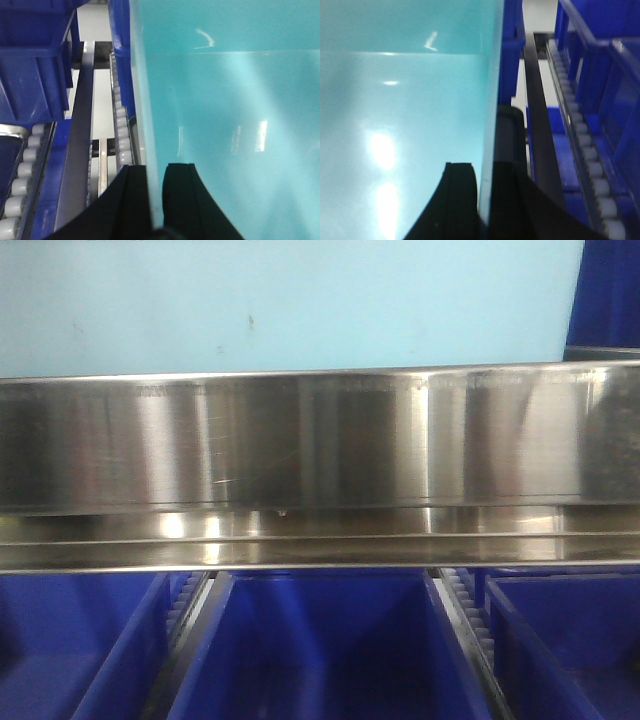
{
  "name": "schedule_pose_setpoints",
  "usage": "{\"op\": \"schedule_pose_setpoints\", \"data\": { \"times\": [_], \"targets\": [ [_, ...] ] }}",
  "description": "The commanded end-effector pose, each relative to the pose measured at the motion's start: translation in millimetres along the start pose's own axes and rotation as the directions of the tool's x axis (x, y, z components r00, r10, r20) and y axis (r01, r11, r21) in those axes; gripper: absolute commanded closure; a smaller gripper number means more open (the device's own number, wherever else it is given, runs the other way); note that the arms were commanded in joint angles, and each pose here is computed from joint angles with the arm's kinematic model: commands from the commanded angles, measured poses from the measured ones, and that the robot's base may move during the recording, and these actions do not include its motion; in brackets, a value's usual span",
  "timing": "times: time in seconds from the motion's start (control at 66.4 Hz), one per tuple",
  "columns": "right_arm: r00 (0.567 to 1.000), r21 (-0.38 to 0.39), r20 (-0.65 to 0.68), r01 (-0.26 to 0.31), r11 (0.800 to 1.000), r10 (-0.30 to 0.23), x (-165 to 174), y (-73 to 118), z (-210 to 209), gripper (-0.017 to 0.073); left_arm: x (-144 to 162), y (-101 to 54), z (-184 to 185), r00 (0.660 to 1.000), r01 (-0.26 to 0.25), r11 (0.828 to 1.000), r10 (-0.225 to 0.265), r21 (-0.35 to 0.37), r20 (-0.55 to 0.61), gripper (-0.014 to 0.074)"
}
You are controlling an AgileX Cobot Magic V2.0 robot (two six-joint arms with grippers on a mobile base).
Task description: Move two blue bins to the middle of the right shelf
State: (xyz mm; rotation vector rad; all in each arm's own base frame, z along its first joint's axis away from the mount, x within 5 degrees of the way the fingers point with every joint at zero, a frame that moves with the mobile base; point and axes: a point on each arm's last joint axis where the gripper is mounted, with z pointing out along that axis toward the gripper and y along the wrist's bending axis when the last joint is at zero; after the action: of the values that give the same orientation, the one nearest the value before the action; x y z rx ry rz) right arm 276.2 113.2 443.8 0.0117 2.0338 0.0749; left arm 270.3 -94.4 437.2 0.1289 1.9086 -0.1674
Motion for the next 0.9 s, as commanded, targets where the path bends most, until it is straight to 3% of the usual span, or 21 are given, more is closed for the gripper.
{"op": "schedule_pose_setpoints", "data": {
  "times": [0.0,0.09,0.497,0.889],
  "targets": [
    [0.998,-0.053,0.055,-0.002,0.999,0.005,0,5.1,-2,0.0707,-5,-4.3,-4,0.997,-0.002,0.999,-0.001,0.047,0.073,0.0704],
    [0.999,-0.053,0.036,-0.029,0.998,0.031,8,4.6,1,0.0707,6,-4.2,2,0.999,-0.008,0.999,0.007,0.044,0.039,0.0704],
    [0.997,-0.044,-0.064,-0.038,0.998,0.035,48,5.3,23,0.0707,50,-2.9,18,0.996,-0.012,0.999,0.016,0.04,-0.087,0.0704],
    [0.993,-0.036,-0.106,-0.045,0.998,0.041,57,5.8,28,0.0711,56,-2.7,20,0.995,-0.015,0.999,0.019,0.041,-0.1,0.0704]
  ]
}}
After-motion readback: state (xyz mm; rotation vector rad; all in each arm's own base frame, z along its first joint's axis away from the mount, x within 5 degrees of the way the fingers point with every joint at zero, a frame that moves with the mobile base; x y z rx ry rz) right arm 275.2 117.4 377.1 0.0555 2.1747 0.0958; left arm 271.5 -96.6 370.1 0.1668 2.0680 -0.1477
